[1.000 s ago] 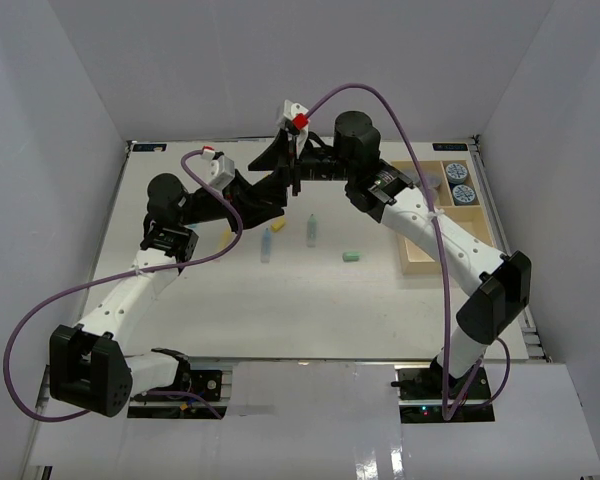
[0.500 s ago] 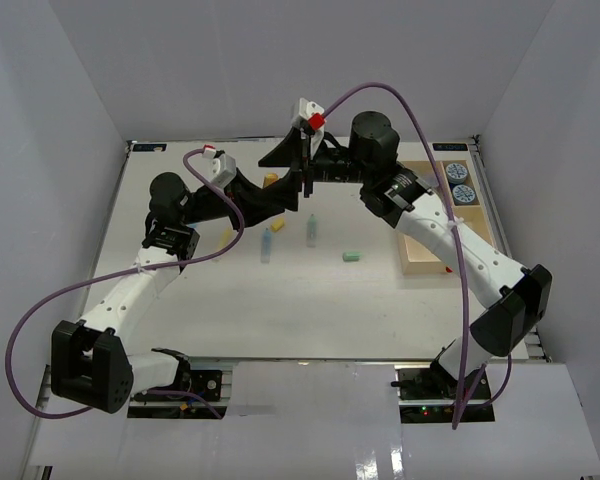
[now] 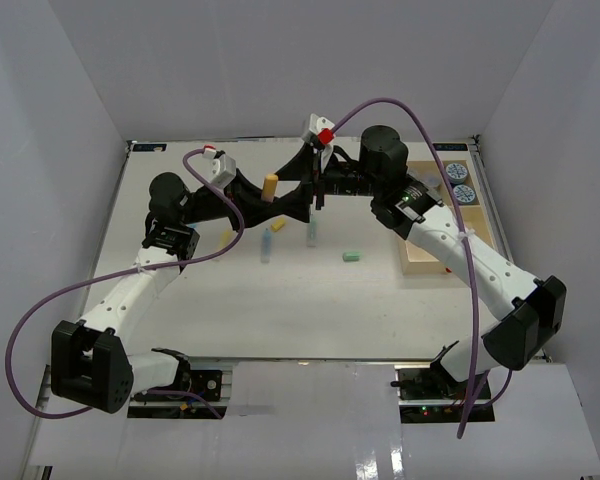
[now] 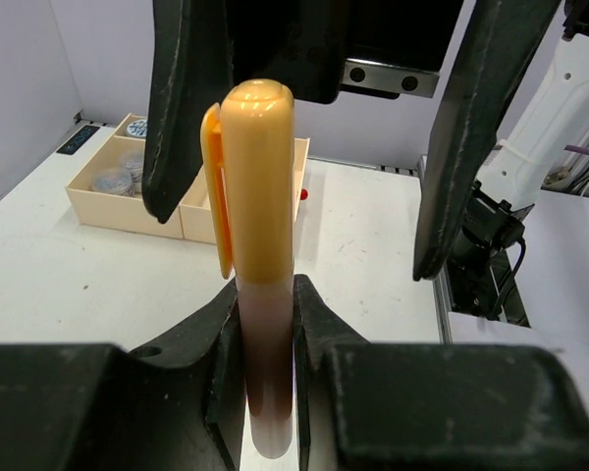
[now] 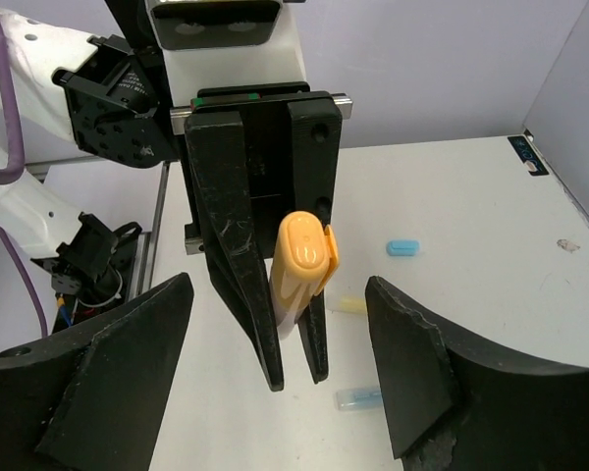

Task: Sort the stationery into containers
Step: Close the pen cap on the pen, then place the pen in the storage box.

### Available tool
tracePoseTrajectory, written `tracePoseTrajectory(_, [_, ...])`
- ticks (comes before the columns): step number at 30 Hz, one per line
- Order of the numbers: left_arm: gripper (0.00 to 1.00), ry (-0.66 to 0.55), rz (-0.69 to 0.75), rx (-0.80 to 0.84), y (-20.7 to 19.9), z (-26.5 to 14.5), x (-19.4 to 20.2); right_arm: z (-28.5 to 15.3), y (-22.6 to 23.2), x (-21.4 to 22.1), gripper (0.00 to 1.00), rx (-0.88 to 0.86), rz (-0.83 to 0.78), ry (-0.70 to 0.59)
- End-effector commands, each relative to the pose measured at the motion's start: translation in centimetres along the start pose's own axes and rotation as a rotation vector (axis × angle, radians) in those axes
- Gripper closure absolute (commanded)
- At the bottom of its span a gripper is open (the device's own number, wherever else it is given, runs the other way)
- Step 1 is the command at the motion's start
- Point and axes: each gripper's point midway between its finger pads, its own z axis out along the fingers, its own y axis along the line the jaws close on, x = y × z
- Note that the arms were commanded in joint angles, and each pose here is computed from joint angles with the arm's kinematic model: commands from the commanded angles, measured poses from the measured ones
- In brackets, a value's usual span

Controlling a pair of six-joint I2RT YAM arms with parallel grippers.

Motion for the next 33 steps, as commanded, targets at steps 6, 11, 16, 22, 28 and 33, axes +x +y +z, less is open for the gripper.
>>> tracePoseTrajectory(6, [1.0, -0.012, 0.055, 0.075, -1.5, 0.3, -1.5, 0.8, -0.4, -2.1, 0.32, -0.027, -0.025, -0.06])
tracePoseTrajectory(11, [1.0, -0.007, 0.054, 0.096, -1.8, 0.3, -1.3, 1.1, -0.2, -2.2, 0.47, -0.053, -0.009, -0.074])
tracePoseTrajectory(16, [1.0, -0.004, 0.049, 0.098, -1.8, 0.3, -1.1, 0.9, -0.1, -2.2, 0.69, -0.047, -0.007, -0.075])
tracePoseTrajectory(22, [0.75, 0.001, 0.054, 0.085, -1.5, 0.3, -0.9, -0.1, -0.3, -1.6, 0.92, -0.007, -0.003, -0.069])
tracePoseTrajectory(28, [0.32, 0.01, 0.055, 0.053, -1.0, 0.2, -0.7, -2.1, -1.5, -0.6, 0.92, 0.091, 0.014, -0.062])
tracePoseTrajectory(33, [0.1, 0.017, 0.053, -0.032, 0.4, 0.2, -0.5, -6.3, -5.3, 2.5, 0.92, 0.339, 0.074, -0.034])
